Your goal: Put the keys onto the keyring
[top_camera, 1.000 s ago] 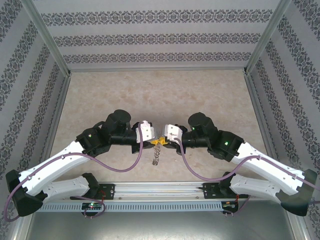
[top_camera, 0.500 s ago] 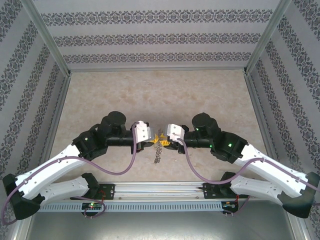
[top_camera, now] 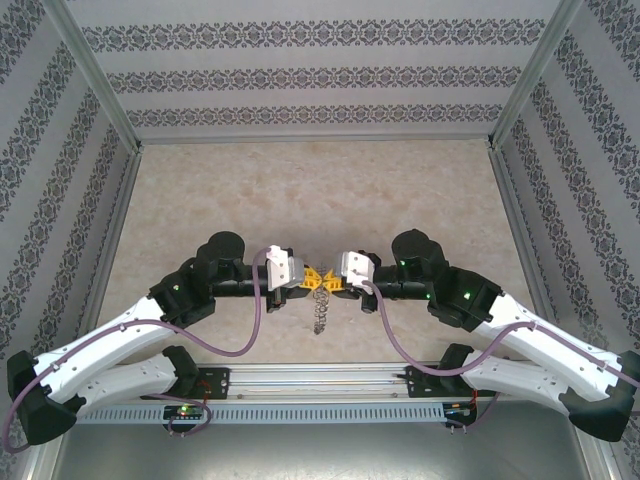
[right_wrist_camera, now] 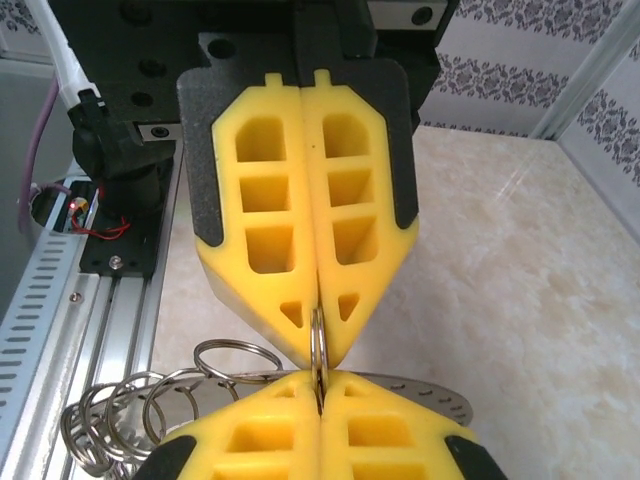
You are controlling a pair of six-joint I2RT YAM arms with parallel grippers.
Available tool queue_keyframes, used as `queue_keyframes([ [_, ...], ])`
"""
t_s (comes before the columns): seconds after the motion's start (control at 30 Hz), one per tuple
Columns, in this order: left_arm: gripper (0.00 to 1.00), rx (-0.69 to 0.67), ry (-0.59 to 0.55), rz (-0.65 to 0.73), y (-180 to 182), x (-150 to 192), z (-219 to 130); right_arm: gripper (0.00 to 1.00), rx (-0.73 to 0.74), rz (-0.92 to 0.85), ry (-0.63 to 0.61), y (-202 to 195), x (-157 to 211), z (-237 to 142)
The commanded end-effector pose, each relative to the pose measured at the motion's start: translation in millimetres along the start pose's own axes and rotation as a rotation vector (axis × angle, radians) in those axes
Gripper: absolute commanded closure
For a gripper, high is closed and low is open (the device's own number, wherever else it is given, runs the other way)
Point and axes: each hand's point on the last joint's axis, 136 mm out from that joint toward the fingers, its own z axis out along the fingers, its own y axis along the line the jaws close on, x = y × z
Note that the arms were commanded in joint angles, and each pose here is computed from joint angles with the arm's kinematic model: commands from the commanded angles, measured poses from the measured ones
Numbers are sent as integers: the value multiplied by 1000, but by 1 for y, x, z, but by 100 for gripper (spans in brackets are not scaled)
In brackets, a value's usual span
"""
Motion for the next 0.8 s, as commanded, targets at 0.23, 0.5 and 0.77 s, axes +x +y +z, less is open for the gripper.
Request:
queue_keyframes([
  [0.23, 89, -41, 271, 42, 17, 24, 2, 100, 84, -37, 85, -19, 0, 8],
  [0.5, 100, -24, 183, 28, 14, 13, 8, 100, 96, -54, 99, -22, -1, 10],
  [0.77, 100, 15, -121, 57, -3, -37, -7, 84, 17, -43, -51, 1, -15, 1],
])
